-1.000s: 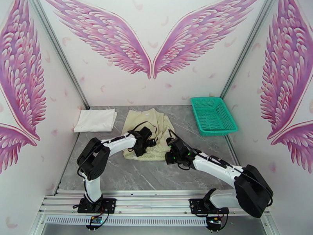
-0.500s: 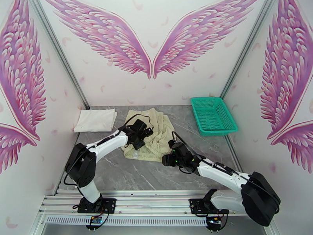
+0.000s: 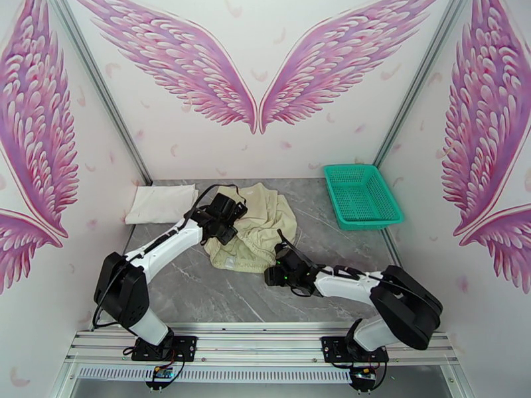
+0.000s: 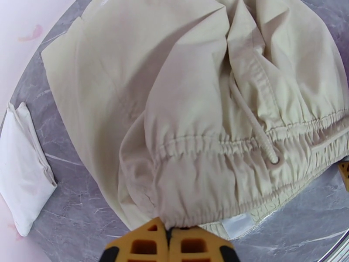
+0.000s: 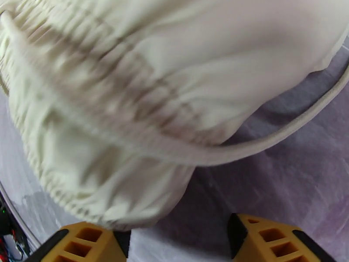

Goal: Fold and stack the mixed laundry pile

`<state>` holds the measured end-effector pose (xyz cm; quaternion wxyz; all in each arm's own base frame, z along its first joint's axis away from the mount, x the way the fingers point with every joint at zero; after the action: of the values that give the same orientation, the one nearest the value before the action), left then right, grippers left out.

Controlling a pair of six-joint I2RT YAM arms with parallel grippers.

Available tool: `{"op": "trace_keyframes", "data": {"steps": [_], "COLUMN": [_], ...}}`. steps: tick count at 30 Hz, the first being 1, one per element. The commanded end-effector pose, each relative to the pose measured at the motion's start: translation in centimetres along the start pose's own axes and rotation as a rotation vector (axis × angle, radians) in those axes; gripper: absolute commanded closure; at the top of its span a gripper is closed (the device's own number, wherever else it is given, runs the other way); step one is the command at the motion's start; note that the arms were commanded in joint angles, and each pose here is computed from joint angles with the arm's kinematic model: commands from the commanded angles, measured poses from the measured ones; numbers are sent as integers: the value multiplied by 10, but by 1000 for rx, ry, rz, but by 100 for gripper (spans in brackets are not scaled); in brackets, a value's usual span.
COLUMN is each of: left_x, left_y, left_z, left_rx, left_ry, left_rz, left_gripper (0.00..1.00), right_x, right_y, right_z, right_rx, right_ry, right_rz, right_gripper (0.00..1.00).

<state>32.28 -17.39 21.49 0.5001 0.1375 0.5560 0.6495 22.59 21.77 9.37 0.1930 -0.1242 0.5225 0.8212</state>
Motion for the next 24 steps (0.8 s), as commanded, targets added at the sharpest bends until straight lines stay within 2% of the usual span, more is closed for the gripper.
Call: {"op": "trace_keyframes", "data": {"steps": [1, 5, 7, 9, 11, 17, 21, 24], "left_x": [24, 43, 51, 58, 65, 85, 88, 90], "left_y": [6, 5, 3, -1, -8, -39, -52, -57], "left_z": [1, -10, -15, -19, -23, -40, -47, -47], "left_rx": [-45, -32, -20, -15, -16, -13, 10, -8], "left_ry": [9, 11, 21, 43, 69, 50, 29, 19], "left_rz": [83, 141, 162, 189, 226, 378, 411, 427], "left_gripper": [100, 100, 88, 74, 54, 35, 28, 34], "right_x": [-28, -31, -30, -28, -25, -19, -21, -21], "right_y": [-5, 6, 12, 18, 21, 20, 19, 18], "right_z": [17, 14, 9, 5, 2, 0, 2, 2], "right_rx": [19, 69, 111, 137, 144, 153, 147, 152], "right_ry": [-8, 23, 32, 38, 46, 52, 52, 53], "right_rz": [-104, -118, -119, -112, -95, -56, -57, -56], "right_gripper": [50, 69, 77, 79, 82, 86, 87, 89]}}
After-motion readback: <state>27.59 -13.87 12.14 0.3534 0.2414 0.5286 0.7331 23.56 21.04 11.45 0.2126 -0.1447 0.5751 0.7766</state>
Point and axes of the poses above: each hand's point on the last joint's axis, 136 mm out from that joint toward the fingers, its own y axis back along the fingers, its own z axis along the line the jaws close on, x = y × z, the point moved 8 cm from there along y, back along the fingers, and after that the axes turned 13 degrees about -y, right-handed, at the moved point
